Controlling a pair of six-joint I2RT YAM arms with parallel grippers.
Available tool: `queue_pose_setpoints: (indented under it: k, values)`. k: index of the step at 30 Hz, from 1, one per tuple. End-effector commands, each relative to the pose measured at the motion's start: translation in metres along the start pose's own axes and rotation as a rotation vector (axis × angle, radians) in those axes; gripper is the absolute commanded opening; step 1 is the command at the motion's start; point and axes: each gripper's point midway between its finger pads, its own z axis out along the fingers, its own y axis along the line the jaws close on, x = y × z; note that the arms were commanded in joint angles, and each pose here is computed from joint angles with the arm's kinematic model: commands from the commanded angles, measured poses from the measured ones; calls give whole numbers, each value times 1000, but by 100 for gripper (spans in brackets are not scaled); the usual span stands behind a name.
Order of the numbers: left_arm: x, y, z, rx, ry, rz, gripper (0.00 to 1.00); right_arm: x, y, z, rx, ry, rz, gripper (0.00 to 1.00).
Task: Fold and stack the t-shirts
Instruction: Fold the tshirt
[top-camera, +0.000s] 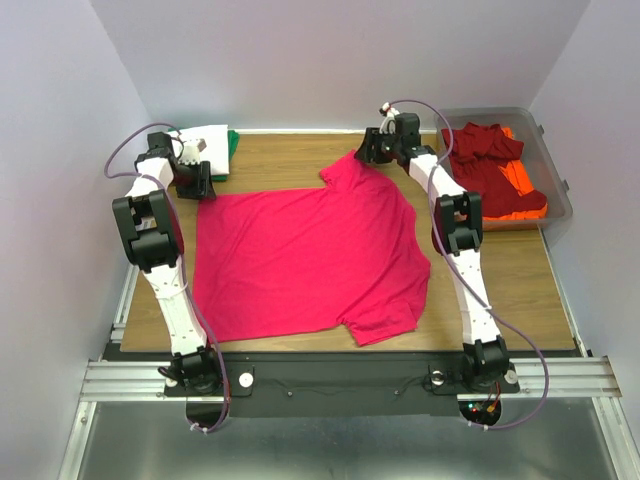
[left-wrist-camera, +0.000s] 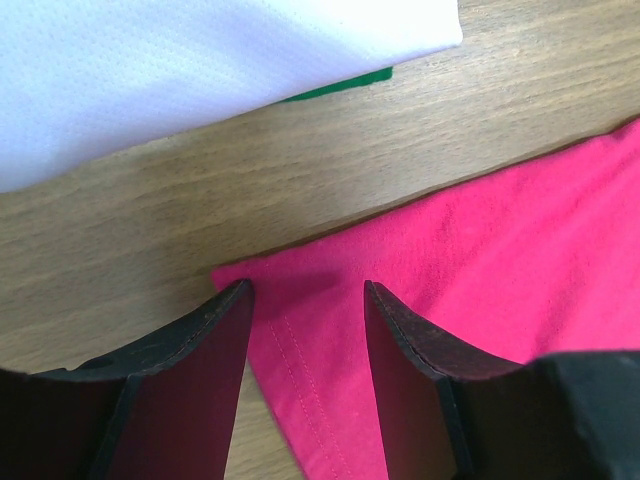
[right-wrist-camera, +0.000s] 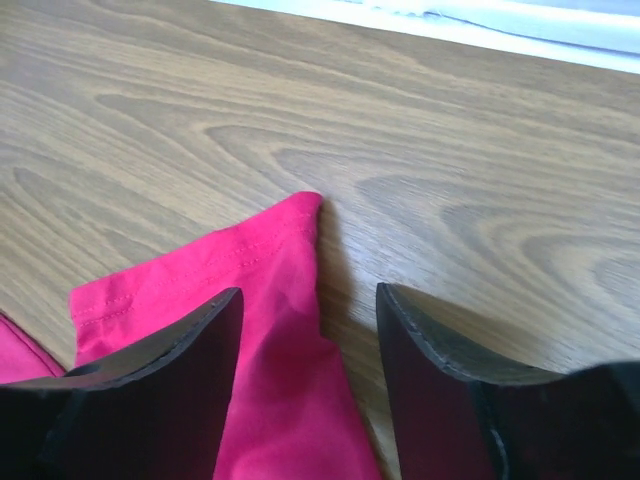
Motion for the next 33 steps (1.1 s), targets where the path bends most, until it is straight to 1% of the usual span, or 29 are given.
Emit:
queue_pose_setpoints:
  k: [1, 7, 9, 10, 11, 13, 14, 16, 17, 23, 30, 33]
  values:
    - [-5, 0, -5, -11, -13, -8, 60, -14, 17, 10, -45, -67, -24, 60]
    - [-1, 2, -4, -19, -6, -11, 60, -8, 18, 20, -54, -77, -20, 55]
    - [0, 3, -5, -23, -5, -14, 60, -8, 25, 23, -68, -81, -27, 49]
    - [-1, 3, -5, -22, -11, -17, 60, -7, 25, 24, -71, -82, -31, 44]
    - [-2, 2, -6, -19, -17, -15, 60, -8, 30, 24, -94, -83, -37, 30]
    - [-5, 1, -8, -12, -27, -17, 60, -11, 37, 22, -117, -87, -45, 12]
    - [-8, 0, -10, 1, -40, -14, 60, -20, 41, 18, -127, -102, -54, 1]
    - [-13, 0, -14, 2, -58, -10, 58, -28, 47, 13, -132, -113, -71, 1]
    - [-16, 0, -18, 9, -73, -1, 58, -41, 53, 6, -134, -136, -92, 1]
    - [-35, 11, -31, -7, -131, 13, 56, -73, 76, -16, -173, -182, -101, 1]
    - [-44, 16, -29, -6, -146, 39, 55, -103, 93, -35, -190, -239, -98, 1]
    - [-39, 18, -24, -4, -124, 52, 55, -113, 99, -42, -197, -259, -102, 1]
